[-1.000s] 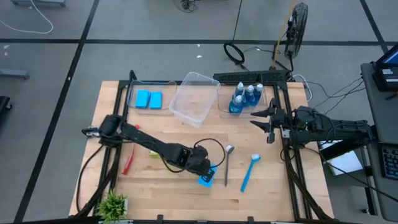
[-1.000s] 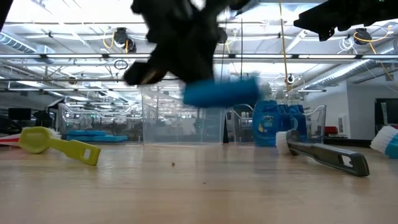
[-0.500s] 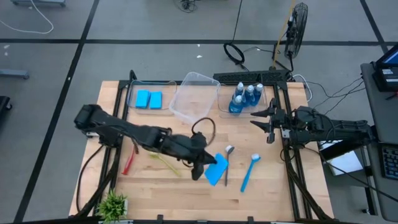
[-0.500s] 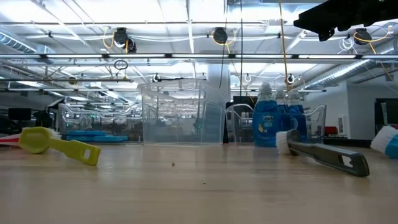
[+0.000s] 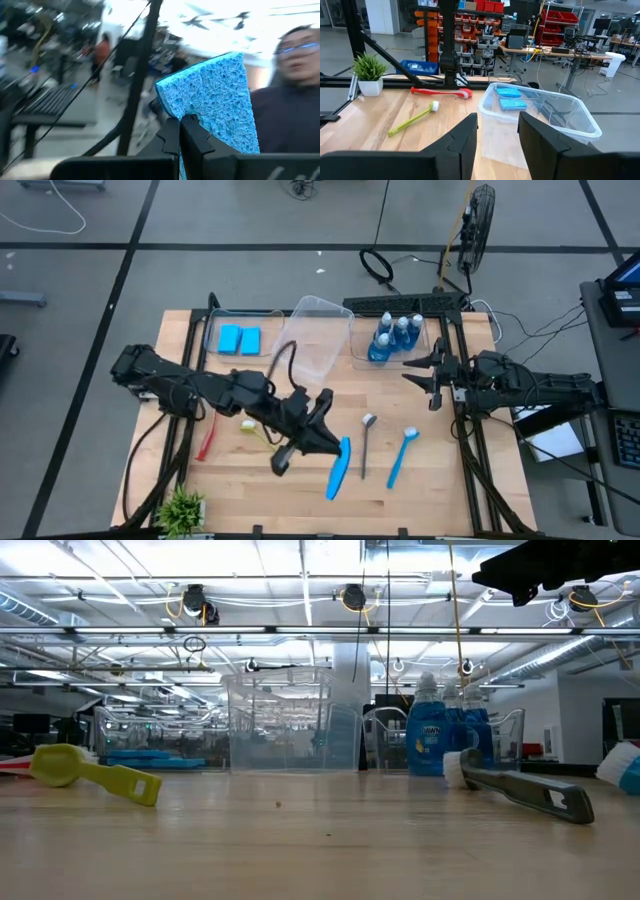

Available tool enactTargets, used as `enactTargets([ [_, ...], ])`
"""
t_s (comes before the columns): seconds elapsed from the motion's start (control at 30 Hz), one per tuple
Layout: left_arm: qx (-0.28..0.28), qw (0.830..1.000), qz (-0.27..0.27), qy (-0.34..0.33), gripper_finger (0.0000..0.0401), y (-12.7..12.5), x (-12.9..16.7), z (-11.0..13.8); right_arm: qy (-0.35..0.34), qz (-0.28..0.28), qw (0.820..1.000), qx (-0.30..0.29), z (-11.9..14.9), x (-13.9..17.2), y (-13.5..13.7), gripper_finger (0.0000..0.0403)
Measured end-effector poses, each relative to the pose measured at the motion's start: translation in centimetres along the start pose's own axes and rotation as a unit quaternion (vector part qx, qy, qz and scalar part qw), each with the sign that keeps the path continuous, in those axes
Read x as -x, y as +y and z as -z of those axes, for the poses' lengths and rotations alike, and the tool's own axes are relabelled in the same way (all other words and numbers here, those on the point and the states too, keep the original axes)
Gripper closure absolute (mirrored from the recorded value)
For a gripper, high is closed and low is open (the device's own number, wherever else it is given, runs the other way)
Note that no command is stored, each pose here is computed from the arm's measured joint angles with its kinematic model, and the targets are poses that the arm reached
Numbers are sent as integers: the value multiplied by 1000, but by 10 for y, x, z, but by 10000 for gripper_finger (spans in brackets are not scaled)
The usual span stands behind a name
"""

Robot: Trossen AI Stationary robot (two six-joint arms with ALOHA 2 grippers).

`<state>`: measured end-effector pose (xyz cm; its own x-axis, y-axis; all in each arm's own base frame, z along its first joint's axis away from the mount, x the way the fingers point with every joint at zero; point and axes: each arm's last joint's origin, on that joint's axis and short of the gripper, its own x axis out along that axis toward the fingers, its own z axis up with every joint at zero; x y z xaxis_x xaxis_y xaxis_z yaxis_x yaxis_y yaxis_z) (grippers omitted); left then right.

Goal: Pick & Place Kitchen Sink Supplies
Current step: Put the blue sponge into the left transparent bin

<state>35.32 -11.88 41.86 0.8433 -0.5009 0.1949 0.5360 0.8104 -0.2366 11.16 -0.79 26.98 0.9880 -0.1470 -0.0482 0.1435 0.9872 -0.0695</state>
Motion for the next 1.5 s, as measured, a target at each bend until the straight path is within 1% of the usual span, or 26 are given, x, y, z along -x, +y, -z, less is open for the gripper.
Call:
enactTargets([
  [0.17, -27, 997, 61, -43, 401, -6, 1, -10, 0, 0, 1000, 0, 0, 0, 0, 273],
  [0.3, -60, 989, 108, -75, 401, -11, 3, -18, 0, 0, 1000, 0, 0, 0, 0, 273],
  [0.47, -75, 986, 125, -86, 401, -13, 3, -20, 0, 0, 1000, 1, 0, 0, 0, 273],
  [0.6, -70, 987, 123, -80, 401, -12, 3, -19, 0, 0, 1000, 1, 0, 0, 0, 273],
  [0.67, -44, 992, 97, -61, 401, -10, 2, -15, 0, 0, 1000, 2, 0, 0, 0, 273],
  [0.77, 28, 1000, 10, -4, 401, 0, 1, -2, 0, 0, 1000, 2, 0, 0, 0, 273],
  [0.8, 55, 998, -23, 18, 401, 4, 1, 4, 0, 0, 1000, 2, 0, 0, 0, 273],
  [0.87, 105, 989, -86, 58, 401, 11, 2, 14, 0, 0, 1000, 2, 0, 0, 0, 273],
  [0.93, 159, 971, -146, 103, 401, 18, 7, 25, 0, 0, 1000, 2, 0, 0, 0, 273],
  [1.0, 202, 948, -201, 145, 401, 25, 12, 36, 0, 0, 1000, 2, 0, 0, 0, 273],
  [1.1, 251, 911, -263, 194, 401, 33, 22, 48, 0, 0, 1000, 2, 0, 0, 0, 273],
  [1.17, 282, 884, -298, 223, 401, 38, 29, 55, 0, 0, 1000, 1, 0, 0, 0, 273],
  [1.27, 315, 838, -356, 268, 401, 44, 41, 64, 0, 0, 1000, 1, 0, 0, 0, 273],
  [1.3, 324, 820, -377, 283, 401, 46, 46, 67, 0, 0, 1000, 1, 0, 0, 0, 273],
  [1.4, 347, 762, -440, 325, 401, 51, 63, 75, 0, 0, 1000, 1, 0, 0, 0, 273],
  [1.5, 351, 703, -502, 361, 401, 56, 80, 80, 0, 0, 1000, 1, 0, 0, 0, 273],
])
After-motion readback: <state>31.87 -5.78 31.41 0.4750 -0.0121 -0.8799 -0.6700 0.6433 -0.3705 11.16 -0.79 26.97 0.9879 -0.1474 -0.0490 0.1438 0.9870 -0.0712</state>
